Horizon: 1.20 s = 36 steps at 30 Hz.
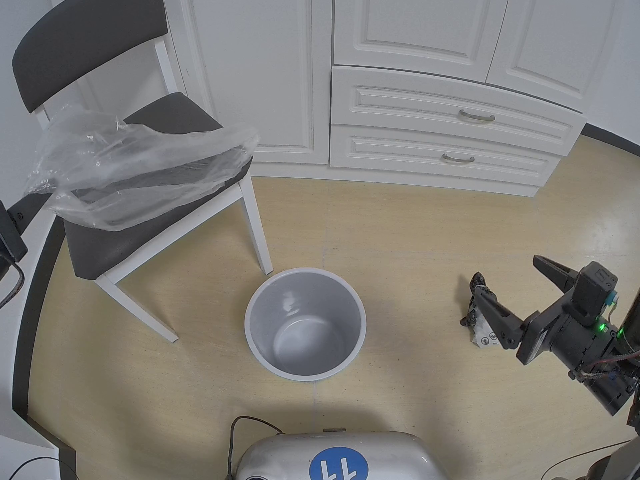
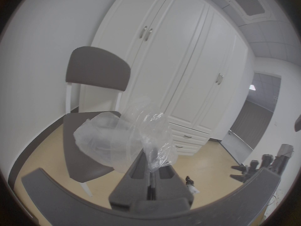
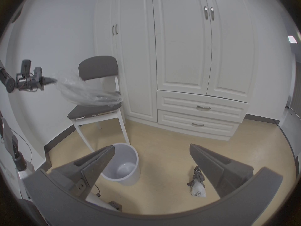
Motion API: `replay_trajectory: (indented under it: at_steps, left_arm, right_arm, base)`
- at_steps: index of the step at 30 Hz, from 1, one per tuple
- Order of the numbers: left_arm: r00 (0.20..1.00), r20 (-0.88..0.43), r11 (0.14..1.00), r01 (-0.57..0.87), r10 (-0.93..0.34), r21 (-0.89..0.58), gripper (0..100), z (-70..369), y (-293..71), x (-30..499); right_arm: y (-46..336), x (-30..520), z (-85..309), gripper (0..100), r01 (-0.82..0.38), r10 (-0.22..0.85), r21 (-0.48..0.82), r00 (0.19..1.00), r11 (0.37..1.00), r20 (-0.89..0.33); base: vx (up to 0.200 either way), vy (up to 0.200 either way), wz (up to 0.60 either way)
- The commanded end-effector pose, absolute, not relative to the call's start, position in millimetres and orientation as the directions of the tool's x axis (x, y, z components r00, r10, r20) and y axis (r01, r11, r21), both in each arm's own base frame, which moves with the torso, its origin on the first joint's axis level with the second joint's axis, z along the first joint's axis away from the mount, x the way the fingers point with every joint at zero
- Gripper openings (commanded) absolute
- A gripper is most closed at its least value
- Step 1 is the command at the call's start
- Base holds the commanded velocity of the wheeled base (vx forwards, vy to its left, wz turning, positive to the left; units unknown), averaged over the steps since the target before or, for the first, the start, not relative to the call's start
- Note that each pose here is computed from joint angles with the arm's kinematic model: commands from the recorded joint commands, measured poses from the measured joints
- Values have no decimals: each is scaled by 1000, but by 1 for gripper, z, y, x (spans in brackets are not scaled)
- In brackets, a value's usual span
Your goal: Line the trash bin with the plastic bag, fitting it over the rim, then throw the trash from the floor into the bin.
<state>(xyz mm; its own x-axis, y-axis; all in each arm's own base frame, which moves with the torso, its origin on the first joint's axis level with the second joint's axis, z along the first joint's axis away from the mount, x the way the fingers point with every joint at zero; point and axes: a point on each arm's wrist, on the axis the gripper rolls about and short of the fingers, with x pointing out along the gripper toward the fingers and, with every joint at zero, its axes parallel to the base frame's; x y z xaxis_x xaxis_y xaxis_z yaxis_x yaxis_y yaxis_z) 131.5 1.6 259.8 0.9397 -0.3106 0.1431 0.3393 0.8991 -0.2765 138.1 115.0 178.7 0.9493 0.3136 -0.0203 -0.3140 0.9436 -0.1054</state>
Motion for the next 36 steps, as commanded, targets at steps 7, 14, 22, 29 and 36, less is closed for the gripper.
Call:
replay_trajectory:
  at_steps: [7, 14, 22, 29, 36]
  left_arm:
    - [879, 207, 845, 473, -430, -251, 0, 272, -14, 95]
    - [847, 212, 811, 529, -487, -250, 0, 273, -19, 84]
    - [821, 179, 778, 571, -542, -261, 0, 269, -23, 78]
    - [743, 137, 692, 664, -656, -285, 0, 261, -35, 77]
    - [798, 100, 740, 592, -595, -319, 0, 259, -52, 88]
  right_arm:
    - [128, 143, 162, 100, -350, 342, -90, 935, 932, -93]
    - [139, 144, 155, 100, -381, 372, -56, 919, 923, -129]
    - [157, 148, 139, 100, -409, 404, 9, 897, 912, -182]
    - [174, 147, 126, 100, -447, 448, 51, 873, 893, -194]
    - [186, 150, 107, 100, -447, 452, 80, 859, 891, -239]
  base:
    - [0, 0, 0]
    - [0, 0, 0]
    - [0, 0, 0]
    - [0, 0, 0]
    - [0, 0, 0]
